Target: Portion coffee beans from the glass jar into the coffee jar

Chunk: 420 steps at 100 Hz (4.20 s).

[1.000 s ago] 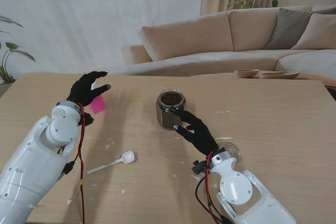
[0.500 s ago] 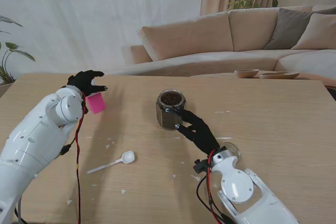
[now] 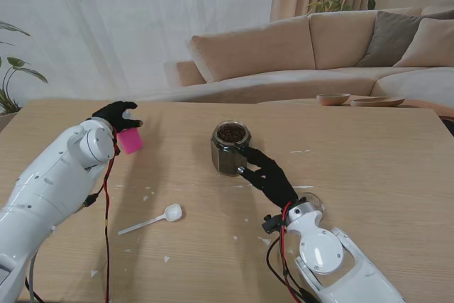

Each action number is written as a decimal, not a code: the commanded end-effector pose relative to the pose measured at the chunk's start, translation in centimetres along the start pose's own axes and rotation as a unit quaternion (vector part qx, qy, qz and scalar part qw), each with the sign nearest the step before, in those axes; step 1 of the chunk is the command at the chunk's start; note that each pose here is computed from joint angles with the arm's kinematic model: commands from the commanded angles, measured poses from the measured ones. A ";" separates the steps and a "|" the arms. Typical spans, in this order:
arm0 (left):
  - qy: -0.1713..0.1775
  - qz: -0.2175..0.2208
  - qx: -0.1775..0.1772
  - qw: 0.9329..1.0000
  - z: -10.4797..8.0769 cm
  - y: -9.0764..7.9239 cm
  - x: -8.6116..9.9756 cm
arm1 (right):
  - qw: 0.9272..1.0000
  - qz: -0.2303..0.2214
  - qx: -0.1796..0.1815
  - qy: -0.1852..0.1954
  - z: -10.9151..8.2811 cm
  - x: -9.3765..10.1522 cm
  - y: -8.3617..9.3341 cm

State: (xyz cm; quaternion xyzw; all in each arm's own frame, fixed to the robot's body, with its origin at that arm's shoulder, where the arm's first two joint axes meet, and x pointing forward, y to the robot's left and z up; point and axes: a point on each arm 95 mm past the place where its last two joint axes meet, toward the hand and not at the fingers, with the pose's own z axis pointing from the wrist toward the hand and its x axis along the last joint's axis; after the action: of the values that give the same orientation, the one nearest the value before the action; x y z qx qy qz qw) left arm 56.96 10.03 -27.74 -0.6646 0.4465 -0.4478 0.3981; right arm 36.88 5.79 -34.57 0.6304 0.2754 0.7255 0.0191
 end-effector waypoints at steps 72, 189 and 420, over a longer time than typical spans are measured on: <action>0.009 0.025 0.011 1.000 0.7 1.5 0.7 | 1.000 0.005 0.001 -0.001 -0.2 0.3 -0.4; 0.279 -0.069 0.019 0.958 -15.0 -0.9 0.5 | 0.999 -0.011 0.011 0.029 1.3 2.4 -3.3; 0.467 -0.112 -0.019 0.877 -23.7 2.2 7.8 | 0.991 0.017 0.063 0.120 3.9 4.0 -9.2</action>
State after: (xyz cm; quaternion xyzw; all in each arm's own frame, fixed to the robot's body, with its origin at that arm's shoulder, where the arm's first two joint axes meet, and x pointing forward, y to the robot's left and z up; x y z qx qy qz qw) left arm 35.84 -0.93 -21.32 -0.4341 0.5088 -0.7387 0.0833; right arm 37.02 15.88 -34.62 0.5432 0.3108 0.7781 -0.0538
